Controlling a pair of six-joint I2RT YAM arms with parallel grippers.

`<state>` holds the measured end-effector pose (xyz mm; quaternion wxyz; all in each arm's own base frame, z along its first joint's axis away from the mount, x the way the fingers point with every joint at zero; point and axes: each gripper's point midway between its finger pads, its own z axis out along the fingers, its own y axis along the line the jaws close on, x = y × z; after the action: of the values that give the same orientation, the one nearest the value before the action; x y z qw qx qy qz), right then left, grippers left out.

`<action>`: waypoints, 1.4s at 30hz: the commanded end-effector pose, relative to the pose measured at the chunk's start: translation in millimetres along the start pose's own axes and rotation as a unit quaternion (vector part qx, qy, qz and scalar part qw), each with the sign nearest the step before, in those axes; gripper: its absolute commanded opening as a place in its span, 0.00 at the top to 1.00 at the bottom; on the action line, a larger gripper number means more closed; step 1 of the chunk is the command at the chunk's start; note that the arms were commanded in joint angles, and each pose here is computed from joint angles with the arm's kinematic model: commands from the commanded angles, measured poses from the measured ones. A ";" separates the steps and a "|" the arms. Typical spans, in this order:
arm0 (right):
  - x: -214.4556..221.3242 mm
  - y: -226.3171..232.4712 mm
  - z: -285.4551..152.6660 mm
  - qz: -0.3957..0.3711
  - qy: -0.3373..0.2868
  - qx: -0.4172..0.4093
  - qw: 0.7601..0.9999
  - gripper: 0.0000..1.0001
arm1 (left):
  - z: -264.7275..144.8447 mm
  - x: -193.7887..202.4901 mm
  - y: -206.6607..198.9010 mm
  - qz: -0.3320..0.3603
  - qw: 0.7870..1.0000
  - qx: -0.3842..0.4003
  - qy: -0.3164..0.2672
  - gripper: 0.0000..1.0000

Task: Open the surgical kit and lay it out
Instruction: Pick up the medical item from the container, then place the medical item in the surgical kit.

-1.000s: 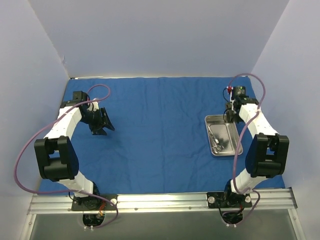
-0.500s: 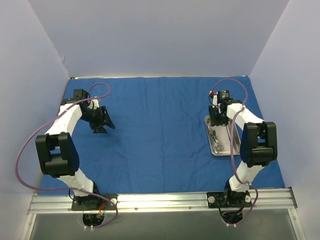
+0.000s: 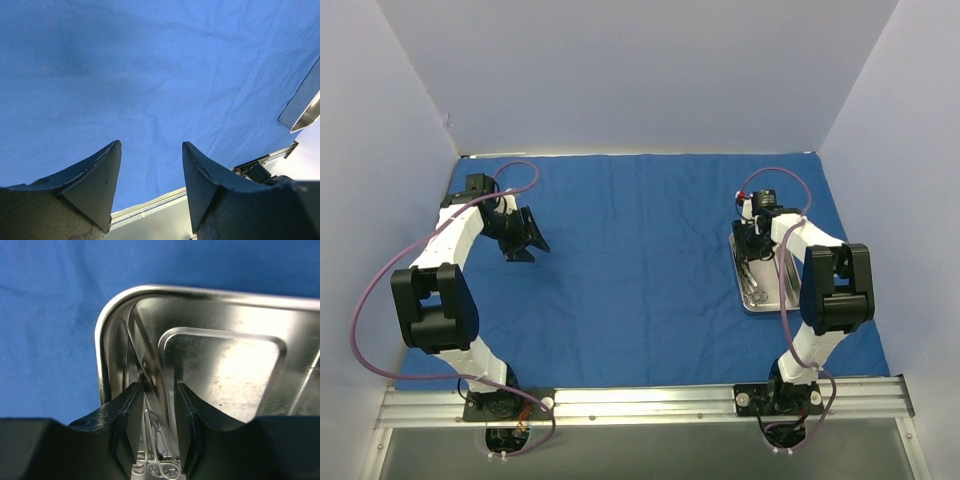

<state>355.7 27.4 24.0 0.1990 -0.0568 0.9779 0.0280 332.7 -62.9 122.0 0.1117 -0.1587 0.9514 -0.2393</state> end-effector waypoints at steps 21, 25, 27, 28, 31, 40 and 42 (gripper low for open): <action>-38.1 -7.2 -58.2 0.032 -0.056 0.042 0.997 1.00 | -2.3 0.0 -27.0 0.030 0.999 0.037 -0.001 0.42; -72.3 -8.0 -103.0 0.050 -0.106 0.054 0.992 1.00 | -8.5 0.2 -67.2 0.055 0.989 0.134 -0.005 0.42; -87.0 4.6 -120.3 0.055 -0.129 0.031 0.990 1.00 | -20.2 -2.4 -94.5 0.081 0.976 0.200 -0.013 0.42; -103.3 12.4 -131.3 0.054 -0.157 0.011 0.986 1.00 | -20.2 6.2 -111.4 0.101 0.970 0.220 -0.003 0.42; -137.0 72.7 -150.6 0.039 -0.222 -0.129 0.966 1.00 | -31.1 12.2 -143.7 0.134 0.952 0.275 -0.008 0.42; -172.3 230.1 -175.0 0.077 -0.283 -0.447 0.845 1.00 | -62.7 13.6 -199.7 0.216 0.904 0.359 -0.079 0.36; -173.2 247.1 -176.5 0.088 -0.280 -0.477 0.828 1.00 | -60.8 19.7 -207.7 0.230 0.897 0.367 -0.082 0.35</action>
<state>413.4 242.3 204.5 0.3833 -0.0487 0.8261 0.4103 350.8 -201.0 243.5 0.2435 0.0412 0.8289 -0.5019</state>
